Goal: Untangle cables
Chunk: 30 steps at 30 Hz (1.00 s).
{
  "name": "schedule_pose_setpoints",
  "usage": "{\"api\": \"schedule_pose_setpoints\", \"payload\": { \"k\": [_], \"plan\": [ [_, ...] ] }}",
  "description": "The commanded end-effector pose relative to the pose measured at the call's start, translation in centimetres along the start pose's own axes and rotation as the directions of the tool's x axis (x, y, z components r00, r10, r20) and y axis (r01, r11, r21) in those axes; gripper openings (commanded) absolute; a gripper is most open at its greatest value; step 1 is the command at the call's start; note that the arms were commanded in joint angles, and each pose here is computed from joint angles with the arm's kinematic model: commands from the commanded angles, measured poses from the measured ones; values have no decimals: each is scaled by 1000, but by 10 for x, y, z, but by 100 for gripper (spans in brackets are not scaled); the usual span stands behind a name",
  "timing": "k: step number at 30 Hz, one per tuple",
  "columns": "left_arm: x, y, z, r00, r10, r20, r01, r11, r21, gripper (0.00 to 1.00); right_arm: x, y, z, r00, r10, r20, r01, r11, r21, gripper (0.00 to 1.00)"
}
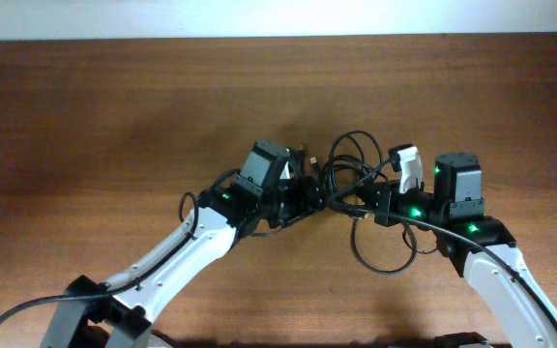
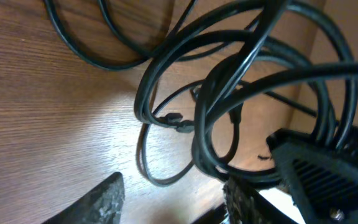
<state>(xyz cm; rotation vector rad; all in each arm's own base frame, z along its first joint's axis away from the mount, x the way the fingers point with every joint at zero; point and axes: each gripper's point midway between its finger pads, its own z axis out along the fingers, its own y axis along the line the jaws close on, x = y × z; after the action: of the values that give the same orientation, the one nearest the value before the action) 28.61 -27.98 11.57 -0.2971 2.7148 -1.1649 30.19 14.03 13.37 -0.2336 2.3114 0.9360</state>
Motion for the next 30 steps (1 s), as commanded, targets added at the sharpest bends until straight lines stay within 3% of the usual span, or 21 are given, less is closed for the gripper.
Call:
{"api": "schedule_pose_setpoints", "payload": {
  "k": [1, 14, 23, 30],
  "plan": [
    [-7, -10, 5, 998, -15, 61, 14, 1000, 4, 48, -6, 0, -1, 1000, -15, 14, 15, 1000, 2, 4],
    [-7, -14, 13, 983, -28, 179, 37, 998, -50, 43, -6, 0, -1, 1000, -11, 14, 11, 1000, 2, 4],
    [-8, -13, 13, 979, -34, 202, 47, 997, -61, 33, -6, 0, -1, 1000, -11, 14, 11, 1000, 2, 4],
    [-4, -14, 17, 968, -38, 246, 60, 995, -83, 33, -6, 0, -1, 1000, -11, 14, 11, 1000, 2, 4]
  ]
}}
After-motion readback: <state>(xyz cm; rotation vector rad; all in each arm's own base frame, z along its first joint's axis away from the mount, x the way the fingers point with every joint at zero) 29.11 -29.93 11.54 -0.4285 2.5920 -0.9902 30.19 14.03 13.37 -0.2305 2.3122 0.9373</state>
